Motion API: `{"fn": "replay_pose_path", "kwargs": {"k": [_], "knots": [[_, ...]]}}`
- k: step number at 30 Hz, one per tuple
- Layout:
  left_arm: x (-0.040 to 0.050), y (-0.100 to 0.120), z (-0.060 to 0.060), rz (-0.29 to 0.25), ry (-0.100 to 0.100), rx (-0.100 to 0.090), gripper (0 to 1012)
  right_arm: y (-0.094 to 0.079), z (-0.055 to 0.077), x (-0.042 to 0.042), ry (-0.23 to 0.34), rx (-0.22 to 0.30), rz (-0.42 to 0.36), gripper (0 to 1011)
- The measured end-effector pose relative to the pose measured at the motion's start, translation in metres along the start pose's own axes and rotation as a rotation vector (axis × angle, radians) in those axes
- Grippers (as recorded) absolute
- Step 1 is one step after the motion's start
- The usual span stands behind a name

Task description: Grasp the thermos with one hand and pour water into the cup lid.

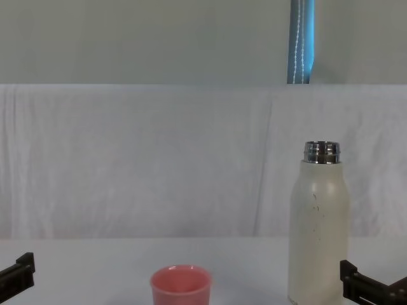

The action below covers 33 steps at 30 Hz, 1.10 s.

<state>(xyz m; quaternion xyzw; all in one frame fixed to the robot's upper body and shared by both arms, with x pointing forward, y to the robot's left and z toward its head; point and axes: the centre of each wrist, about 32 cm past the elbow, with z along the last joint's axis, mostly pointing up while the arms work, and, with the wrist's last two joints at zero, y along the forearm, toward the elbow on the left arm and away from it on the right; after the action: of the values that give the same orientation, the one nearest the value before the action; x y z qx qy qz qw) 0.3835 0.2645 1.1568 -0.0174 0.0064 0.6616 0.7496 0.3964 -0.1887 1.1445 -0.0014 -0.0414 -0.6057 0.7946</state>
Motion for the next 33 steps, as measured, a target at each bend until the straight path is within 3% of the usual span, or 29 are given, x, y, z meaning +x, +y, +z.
{"fn": "replay_pose_path", "kwargs": {"k": [14, 33], "knots": [[0.0000, 0.000, 0.000, 0.000, 0.000, 0.000, 1001, 0.000, 0.000, 0.0002, 0.001, 0.001, 0.000, 1000], [0.0000, 0.000, 0.000, 0.000, 0.000, 0.000, 1001, 0.013, 0.004, 0.0104, 0.004, 0.036, 0.041, 1000]]}}
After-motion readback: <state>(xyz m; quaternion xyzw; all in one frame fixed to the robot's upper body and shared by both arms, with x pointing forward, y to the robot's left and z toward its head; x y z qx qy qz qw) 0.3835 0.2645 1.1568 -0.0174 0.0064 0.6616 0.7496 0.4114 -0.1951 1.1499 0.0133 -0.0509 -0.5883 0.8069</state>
